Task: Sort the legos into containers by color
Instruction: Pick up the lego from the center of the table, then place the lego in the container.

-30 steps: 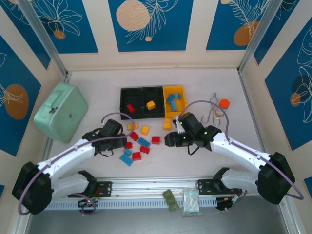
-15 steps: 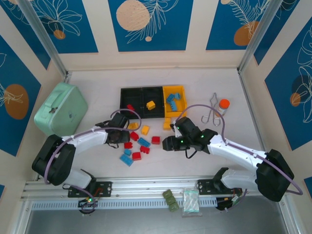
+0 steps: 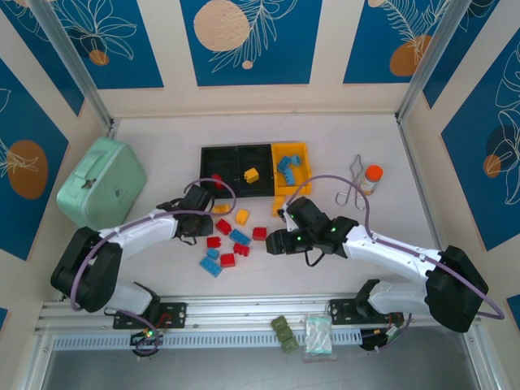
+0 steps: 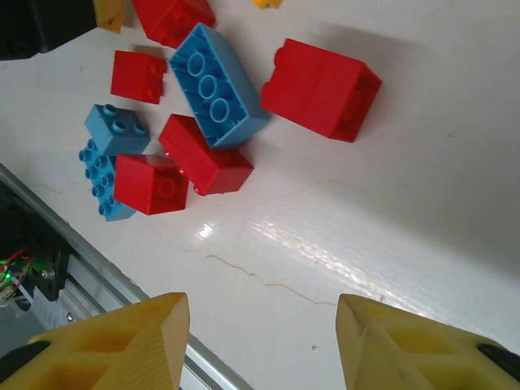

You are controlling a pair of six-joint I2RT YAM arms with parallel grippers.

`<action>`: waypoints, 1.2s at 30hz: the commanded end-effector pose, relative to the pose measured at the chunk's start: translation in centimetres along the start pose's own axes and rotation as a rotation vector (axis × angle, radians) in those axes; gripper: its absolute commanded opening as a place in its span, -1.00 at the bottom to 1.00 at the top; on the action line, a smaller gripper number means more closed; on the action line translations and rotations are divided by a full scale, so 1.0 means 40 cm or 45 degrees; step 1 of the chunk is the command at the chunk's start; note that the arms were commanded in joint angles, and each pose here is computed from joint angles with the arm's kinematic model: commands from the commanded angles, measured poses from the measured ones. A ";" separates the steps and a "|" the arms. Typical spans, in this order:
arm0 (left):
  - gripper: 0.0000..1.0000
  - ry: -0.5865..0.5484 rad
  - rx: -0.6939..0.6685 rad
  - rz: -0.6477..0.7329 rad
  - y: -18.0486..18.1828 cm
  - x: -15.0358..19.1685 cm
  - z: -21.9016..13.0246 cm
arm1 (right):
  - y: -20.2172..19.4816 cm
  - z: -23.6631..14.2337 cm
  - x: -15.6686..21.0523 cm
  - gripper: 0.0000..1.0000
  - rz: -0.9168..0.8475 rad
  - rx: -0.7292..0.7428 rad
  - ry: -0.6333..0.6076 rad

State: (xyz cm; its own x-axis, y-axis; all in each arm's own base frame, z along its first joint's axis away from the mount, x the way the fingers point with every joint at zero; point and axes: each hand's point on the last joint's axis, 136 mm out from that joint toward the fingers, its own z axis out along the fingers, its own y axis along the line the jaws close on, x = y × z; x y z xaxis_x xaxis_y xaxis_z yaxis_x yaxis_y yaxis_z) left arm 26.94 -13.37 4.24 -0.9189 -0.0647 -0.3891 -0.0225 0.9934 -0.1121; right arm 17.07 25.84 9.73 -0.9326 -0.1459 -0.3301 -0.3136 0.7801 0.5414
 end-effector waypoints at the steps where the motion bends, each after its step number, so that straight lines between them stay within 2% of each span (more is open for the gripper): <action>1: -0.66 -0.030 0.060 0.012 -0.022 -0.033 -0.054 | 0.054 -0.007 -0.026 0.03 -0.042 -0.096 -0.033; 7: -0.66 -0.055 0.177 0.017 -0.091 -0.072 -0.101 | 0.057 -0.020 -0.038 0.05 -0.041 -0.099 -0.074; 15: -0.66 -0.087 0.265 0.126 -0.259 -0.154 -0.112 | 0.028 -0.059 -0.048 0.10 -0.011 -0.070 -0.154; 23: -0.66 -0.083 0.283 0.175 -0.391 -0.252 -0.061 | -0.028 -0.112 -0.052 0.18 0.075 -0.023 -0.255; 36: -0.61 -0.051 0.131 0.234 -0.453 -0.365 0.052 | -0.082 -0.147 -0.034 0.18 0.156 -0.005 -0.303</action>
State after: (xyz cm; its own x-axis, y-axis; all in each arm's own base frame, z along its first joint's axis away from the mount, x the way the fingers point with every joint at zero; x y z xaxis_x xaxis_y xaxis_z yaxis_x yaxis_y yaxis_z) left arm 41.22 -31.21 10.70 -0.8800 0.0724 -0.4694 0.1820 0.9643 -0.1924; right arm 18.67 20.53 13.24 -0.8892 0.0833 -0.4499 -0.2264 0.7744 0.5908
